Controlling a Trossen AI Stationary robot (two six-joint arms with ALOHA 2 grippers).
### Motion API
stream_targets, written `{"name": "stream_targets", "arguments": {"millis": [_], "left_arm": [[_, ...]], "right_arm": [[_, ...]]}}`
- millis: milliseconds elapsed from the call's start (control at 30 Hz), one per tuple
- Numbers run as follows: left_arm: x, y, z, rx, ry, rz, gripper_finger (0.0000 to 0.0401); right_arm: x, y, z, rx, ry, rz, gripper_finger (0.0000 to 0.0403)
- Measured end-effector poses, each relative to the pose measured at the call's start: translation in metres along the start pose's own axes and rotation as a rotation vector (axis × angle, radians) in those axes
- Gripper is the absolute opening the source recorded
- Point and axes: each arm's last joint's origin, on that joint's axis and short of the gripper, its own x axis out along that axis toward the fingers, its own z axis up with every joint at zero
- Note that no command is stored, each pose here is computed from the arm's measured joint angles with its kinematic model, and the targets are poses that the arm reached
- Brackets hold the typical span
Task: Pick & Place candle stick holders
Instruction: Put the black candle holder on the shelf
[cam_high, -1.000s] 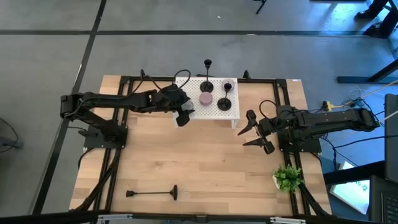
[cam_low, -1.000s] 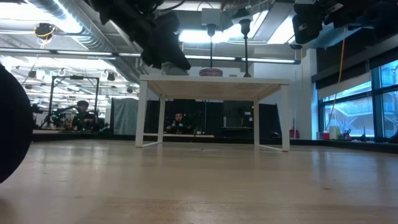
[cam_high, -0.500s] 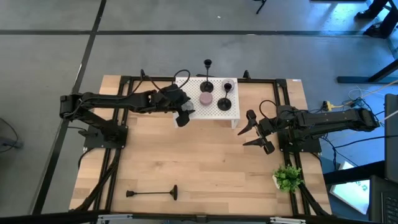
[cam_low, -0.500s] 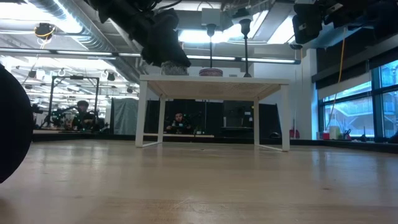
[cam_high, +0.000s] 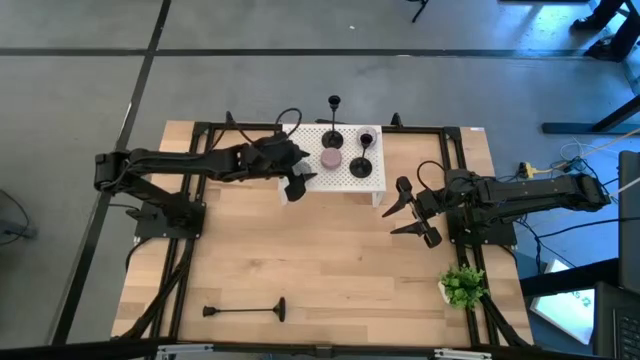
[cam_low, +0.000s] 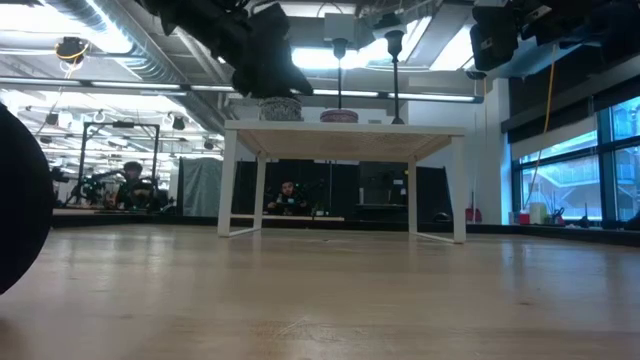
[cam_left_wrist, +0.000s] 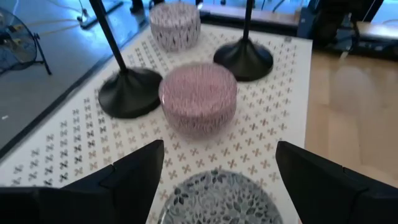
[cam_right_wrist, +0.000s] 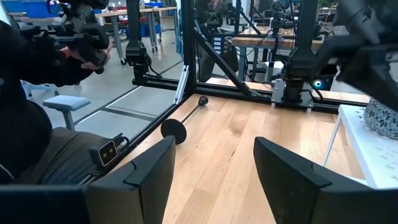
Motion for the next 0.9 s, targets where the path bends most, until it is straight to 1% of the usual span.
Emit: {"name": "stream_targets", "arguments": {"millis": [100, 233, 433, 500, 700, 800, 900], "left_arm": [[-0.004, 0.001, 0.005, -0.001, -0.041, 0.000, 0.0306], [-0.014, 0.003, 0.013, -0.010, -0.105, 0.027, 0.0306], [-0.031, 0.003, 0.026, -0.026, -0.207, 0.017, 0.0306], [-0.037, 0.000, 0.029, -0.027, -0.238, -0.005, 0.0306], [-0.048, -0.025, 0.036, 0.005, -0.362, -0.102, 0.0306], [-0.052, -0.041, 0.033, 0.003, -0.439, -0.170, 0.0306], [-0.057, -0.056, 0.030, 0.007, -0.475, -0.226, 0.0306]], "right_arm": [[0.000, 0.000, 0.000, 0.007, 0.001, 0.000, 0.0220], [0.000, 0.000, 0.000, 0.007, 0.001, 0.000, 0.0220], [0.000, 0.000, 0.000, 0.007, 0.001, 0.000, 0.0220], [0.000, 0.000, 0.000, 0.007, 0.001, 0.000, 0.0220], [0.000, 0.000, 0.000, 0.007, 0.001, 0.000, 0.0220], [0.000, 0.000, 0.000, 0.007, 0.001, 0.001, 0.0220], [0.000, 0.000, 0.000, 0.007, 0.001, 0.000, 0.0220]]}}
